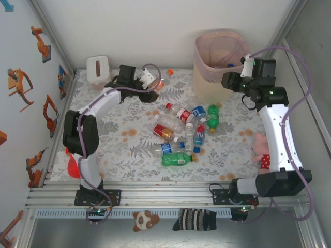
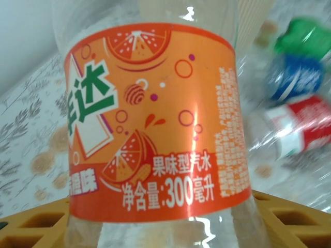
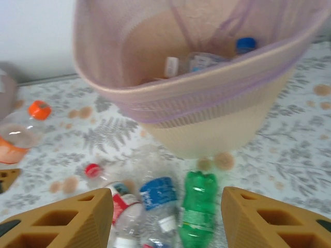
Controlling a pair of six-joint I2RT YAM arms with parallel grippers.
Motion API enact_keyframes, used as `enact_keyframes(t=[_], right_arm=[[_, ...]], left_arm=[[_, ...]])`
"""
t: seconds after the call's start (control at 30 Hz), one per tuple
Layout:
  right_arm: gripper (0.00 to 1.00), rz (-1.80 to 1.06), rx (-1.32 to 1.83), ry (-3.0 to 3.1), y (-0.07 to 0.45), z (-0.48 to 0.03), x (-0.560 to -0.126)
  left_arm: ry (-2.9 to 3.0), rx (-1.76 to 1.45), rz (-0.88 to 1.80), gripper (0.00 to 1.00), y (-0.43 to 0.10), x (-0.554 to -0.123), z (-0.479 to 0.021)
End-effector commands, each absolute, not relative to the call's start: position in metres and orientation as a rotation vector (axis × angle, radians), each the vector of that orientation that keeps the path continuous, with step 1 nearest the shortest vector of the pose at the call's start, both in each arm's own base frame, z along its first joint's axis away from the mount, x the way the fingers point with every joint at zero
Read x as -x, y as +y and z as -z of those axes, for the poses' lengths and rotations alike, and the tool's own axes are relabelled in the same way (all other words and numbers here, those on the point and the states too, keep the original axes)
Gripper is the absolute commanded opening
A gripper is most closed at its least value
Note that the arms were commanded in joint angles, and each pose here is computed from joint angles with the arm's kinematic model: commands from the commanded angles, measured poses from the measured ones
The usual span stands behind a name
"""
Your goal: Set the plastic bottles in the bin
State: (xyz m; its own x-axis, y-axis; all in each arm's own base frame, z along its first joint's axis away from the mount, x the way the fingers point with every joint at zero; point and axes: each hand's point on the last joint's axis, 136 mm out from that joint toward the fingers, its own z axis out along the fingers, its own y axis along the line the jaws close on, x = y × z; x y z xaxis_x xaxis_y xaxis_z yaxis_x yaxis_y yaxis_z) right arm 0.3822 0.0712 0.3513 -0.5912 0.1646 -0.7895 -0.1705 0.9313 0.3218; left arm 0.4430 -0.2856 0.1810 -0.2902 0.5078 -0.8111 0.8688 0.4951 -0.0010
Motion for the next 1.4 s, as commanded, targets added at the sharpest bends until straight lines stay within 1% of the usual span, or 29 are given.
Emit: enact_keyframes(t=[0.0, 0.07, 0.23, 0.5, 0.6, 0.73, 0.83, 0.93, 1.13, 1.37], right_arm=[[0.57, -0.669, 0.128, 2.019, 0.107, -0.380, -0.372], [0.57, -0.736, 0.186, 1.981, 0.120, -0.387, -0.365], [0.58, -0.864, 0.309, 1.900, 0.150, -0.404, -0.344], [0.60, -1.016, 0.450, 1.696, 0.196, -0.449, -0.307], [0.67, -1.058, 0.489, 1.626, 0.208, -0.466, -0.295], [0.75, -1.110, 0.527, 1.544, 0.219, -0.486, -0.281], [0.80, -1.155, 0.587, 1.475, 0.227, -0.498, -0.268], [0.81, -1.196, 0.656, 1.435, 0.236, -0.502, -0.257], [0.80, -1.216, 0.692, 1.427, 0.245, -0.501, -0.249], [0.75, -1.228, 0.707, 1.466, 0.248, -0.493, -0.244]], left_arm=[[1.815, -0.928, 0.855, 0.56, -0.313, -0.424, -0.244], [1.754, -0.861, 0.966, 0.56, -0.320, -0.413, -0.266], [1.594, -0.814, 1.169, 0.56, -0.334, -0.378, -0.314], [1.283, -0.969, 1.344, 0.53, -0.352, -0.297, -0.377], [1.215, -1.029, 1.352, 0.52, -0.359, -0.271, -0.388], [1.144, -1.091, 1.351, 0.52, -0.366, -0.242, -0.400], [1.128, -1.116, 1.365, 0.52, -0.372, -0.230, -0.405], [1.105, -1.134, 1.385, 0.52, -0.378, -0.219, -0.410], [1.085, -1.145, 1.401, 0.52, -0.385, -0.208, -0.414], [1.081, -1.091, 1.354, 0.52, -0.386, -0.212, -0.422]])
